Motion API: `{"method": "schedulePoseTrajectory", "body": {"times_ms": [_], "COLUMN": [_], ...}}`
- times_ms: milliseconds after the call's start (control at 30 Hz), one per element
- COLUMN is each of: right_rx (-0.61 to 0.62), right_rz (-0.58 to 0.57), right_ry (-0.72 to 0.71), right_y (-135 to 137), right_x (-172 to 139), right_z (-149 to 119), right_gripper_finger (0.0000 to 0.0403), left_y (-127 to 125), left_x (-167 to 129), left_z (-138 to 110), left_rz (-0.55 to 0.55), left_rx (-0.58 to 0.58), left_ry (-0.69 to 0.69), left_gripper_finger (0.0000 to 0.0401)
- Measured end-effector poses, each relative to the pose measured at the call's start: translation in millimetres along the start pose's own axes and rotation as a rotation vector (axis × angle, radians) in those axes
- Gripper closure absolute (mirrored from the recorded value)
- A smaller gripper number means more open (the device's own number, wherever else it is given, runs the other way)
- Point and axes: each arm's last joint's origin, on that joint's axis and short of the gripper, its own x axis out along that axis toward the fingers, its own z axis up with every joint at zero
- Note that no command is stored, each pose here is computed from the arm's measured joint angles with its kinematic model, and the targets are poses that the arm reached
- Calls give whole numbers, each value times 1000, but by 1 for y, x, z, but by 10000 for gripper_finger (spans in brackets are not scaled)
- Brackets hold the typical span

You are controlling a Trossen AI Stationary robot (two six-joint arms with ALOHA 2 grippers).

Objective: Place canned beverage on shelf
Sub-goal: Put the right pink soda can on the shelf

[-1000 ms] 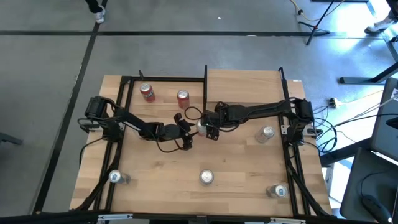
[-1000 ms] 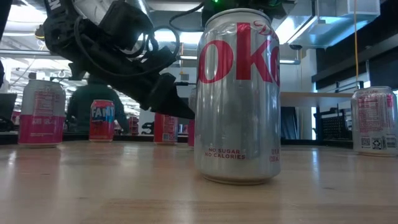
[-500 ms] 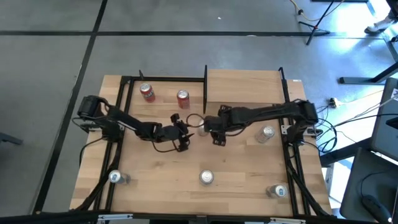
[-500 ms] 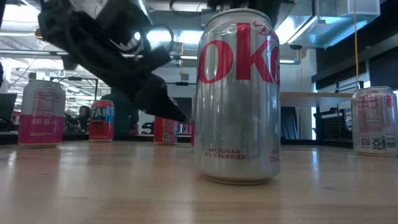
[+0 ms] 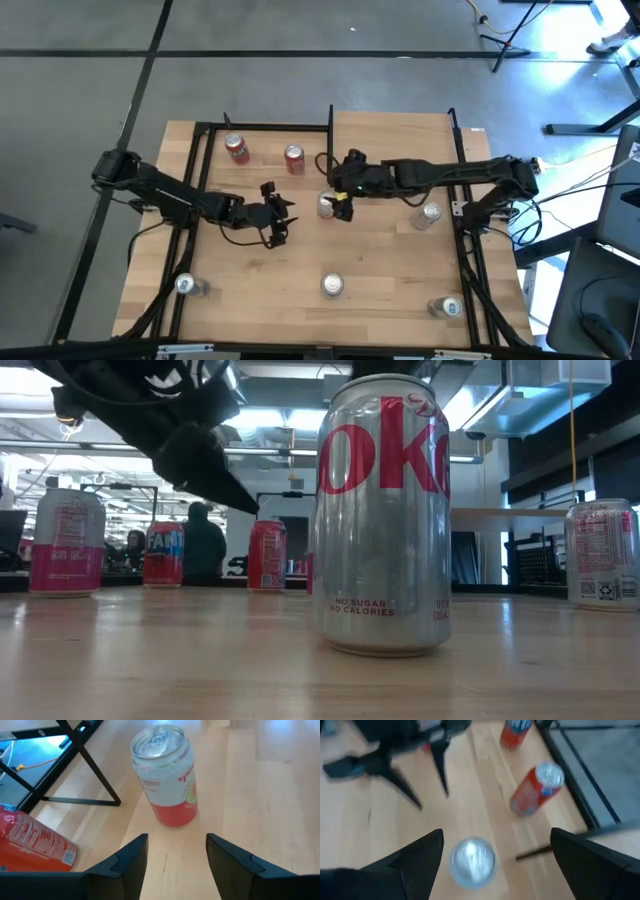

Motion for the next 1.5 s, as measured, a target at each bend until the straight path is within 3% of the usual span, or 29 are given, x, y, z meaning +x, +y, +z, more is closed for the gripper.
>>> {"method": "schedulePoseTrajectory", "body": {"times_ms": [200, 967, 1233, 1500], "right_rx": [-30, -112, -116, -110], "right_rz": [18, 39, 58, 69], "right_ry": [76, 229, 241, 344], "right_y": [4, 21, 24, 20], "right_x": [22, 82, 86, 104], "right_z": [-9, -33, -36, -50], "right_gripper_finger": [8, 7, 8, 8], "left_y": [-1, -5, -5, -5], "left_x": [-1, -3, -3, -3], "left_z": [-1, -1, -1, -1], "left_rz": [-2, -18, -18, -18], "left_rx": [10, 13, 13, 13], "left_ry": [1, -3, -2, -2], "left_gripper_finger": [209, 209, 209, 209]}}
